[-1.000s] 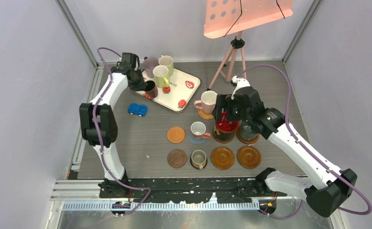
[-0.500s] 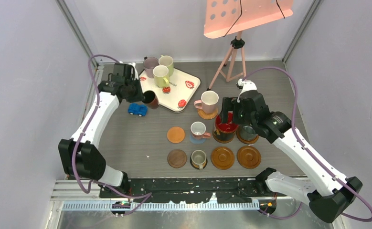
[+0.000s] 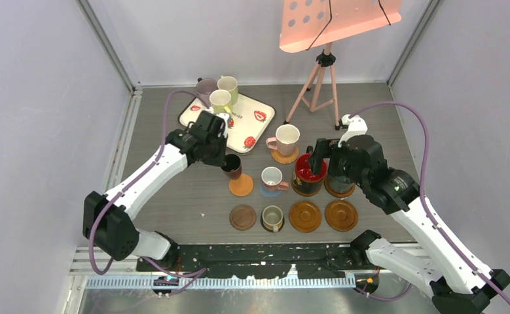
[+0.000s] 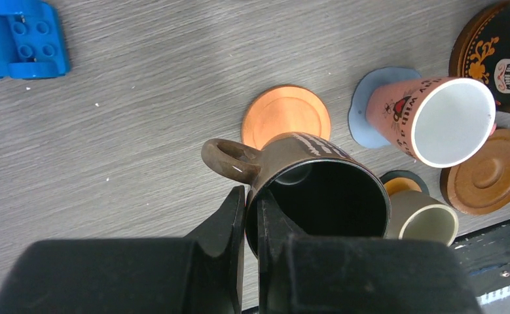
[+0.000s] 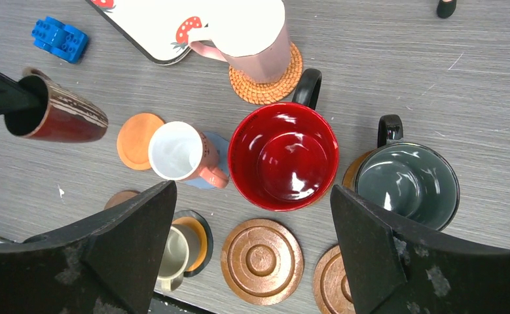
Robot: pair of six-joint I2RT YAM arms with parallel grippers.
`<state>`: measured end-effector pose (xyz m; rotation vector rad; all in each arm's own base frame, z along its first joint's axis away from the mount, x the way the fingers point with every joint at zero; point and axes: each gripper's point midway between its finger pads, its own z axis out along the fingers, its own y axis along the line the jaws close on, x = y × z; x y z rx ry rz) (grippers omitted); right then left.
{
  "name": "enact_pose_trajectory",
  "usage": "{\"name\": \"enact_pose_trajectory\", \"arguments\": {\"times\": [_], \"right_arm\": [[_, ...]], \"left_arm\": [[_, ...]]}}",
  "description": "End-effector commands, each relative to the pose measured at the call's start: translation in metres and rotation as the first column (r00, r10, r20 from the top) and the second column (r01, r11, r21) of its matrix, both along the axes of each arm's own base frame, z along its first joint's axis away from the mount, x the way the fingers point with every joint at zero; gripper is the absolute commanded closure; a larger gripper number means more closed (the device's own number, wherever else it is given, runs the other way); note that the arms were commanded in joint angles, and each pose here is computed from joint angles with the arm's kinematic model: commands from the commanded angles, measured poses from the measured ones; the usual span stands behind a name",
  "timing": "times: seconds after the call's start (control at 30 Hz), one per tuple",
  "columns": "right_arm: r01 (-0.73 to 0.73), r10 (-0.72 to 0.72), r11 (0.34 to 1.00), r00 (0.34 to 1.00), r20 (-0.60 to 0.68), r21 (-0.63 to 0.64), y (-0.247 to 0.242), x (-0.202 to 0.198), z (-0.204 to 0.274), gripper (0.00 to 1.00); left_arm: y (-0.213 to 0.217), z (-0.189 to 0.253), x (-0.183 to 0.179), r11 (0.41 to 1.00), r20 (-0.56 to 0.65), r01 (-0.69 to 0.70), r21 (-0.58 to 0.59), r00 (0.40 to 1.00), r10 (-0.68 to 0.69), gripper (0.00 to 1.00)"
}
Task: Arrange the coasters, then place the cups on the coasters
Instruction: Place the cup on the coaster.
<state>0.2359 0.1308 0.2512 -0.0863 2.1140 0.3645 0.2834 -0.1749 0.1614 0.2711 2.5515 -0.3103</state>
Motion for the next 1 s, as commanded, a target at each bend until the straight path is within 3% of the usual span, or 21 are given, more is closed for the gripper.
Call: {"name": "enact_pose_trajectory", "arguments": {"times": [0.0, 0.43, 0.87, 0.97], "right_arm": [[-0.008, 0.006, 0.999, 0.998, 0.058, 0.036, 0.002, 0.001, 0.012, 0.05], [0.011, -0.012, 0.999, 0.999, 0.039, 0.031, -0.002, -0.002, 0.002, 0.05], [0.027, -0.029, 0.999, 0.998, 0.053, 0.03, -0.008, -0.004, 0.007, 0.05], [0.029, -0.032, 0.999, 0.997, 0.063, 0.036, -0.009, -0.005, 0.009, 0.05]], "left_arm": [[-0.017, 0.001, 0.011, 0.999, 0.075, 0.019, 0.025, 0.997, -0.021, 1.0], [-0.043, -0.053, 0.001, 0.996, 0.038, 0.054, 0.077, 0.998, -0.057, 1.0], [-0.038, -0.061, 0.009, 0.99, 0.038, 0.036, 0.134, 0.998, -0.042, 1.0], [-0.037, -0.066, 0.007, 0.99, 0.029, 0.032, 0.136, 0.999, -0.036, 0.95]]}}
